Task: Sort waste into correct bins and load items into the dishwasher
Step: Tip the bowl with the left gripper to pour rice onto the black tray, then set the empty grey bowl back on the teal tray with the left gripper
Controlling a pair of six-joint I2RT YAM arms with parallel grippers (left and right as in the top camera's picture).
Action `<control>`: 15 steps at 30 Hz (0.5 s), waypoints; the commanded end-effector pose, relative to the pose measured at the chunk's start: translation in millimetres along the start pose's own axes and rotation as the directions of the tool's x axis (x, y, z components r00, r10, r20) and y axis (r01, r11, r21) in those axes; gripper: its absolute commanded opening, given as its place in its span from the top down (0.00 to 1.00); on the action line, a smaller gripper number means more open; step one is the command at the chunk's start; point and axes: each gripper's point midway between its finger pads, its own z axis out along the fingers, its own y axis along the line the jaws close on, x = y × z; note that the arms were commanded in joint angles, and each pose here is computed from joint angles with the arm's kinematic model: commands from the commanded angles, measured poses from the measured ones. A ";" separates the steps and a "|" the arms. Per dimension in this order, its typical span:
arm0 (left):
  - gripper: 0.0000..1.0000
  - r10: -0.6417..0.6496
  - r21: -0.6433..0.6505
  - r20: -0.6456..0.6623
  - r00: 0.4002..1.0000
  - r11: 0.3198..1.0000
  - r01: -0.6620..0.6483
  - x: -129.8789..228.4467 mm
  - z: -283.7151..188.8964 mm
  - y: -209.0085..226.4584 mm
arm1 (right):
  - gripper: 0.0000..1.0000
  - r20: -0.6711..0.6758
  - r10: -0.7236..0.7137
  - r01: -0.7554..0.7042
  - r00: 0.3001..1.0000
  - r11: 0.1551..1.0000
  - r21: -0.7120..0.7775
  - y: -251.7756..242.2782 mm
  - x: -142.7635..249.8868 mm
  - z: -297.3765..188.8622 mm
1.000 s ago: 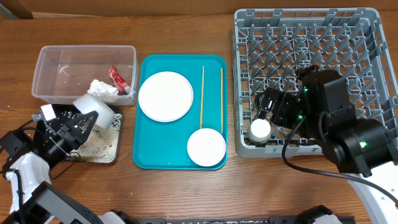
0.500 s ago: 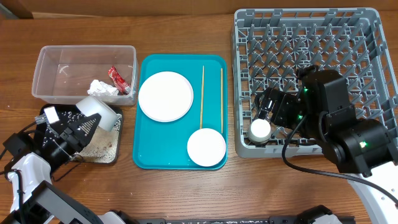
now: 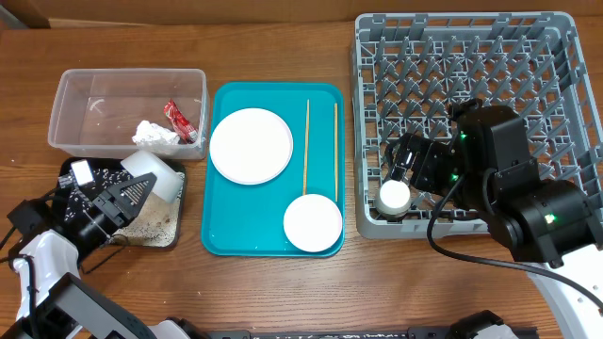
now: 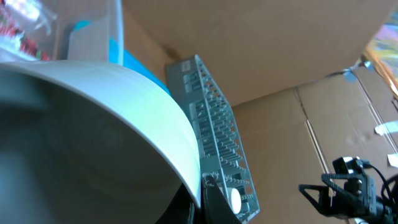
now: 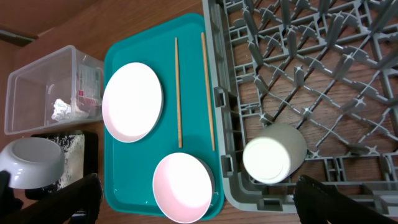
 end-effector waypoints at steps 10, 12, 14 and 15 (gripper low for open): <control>0.96 -0.154 -0.487 -0.245 0.957 0.873 0.016 34.1 38.8 -15.1 | 0.00 0.012 -0.003 0.003 1.000 1.000 -0.009 3.1 -2.7 -3.7; 0.96 -0.085 -0.567 -0.316 0.945 0.816 -0.116 41.1 50.8 -29.8 | 0.00 0.010 -0.003 0.003 1.000 1.000 -0.007 2.8 -2.3 -3.6; 0.96 -0.035 -0.630 -0.390 0.920 0.739 -0.239 54.7 61.3 -36.4 | 0.00 0.011 -0.003 0.003 1.000 1.000 -0.007 2.8 -2.5 -3.6; 0.96 -0.016 -0.660 -0.433 0.901 0.687 -0.305 64.9 66.6 -35.7 | 0.00 0.012 -0.003 0.003 1.000 1.000 -0.008 3.1 -2.8 -3.6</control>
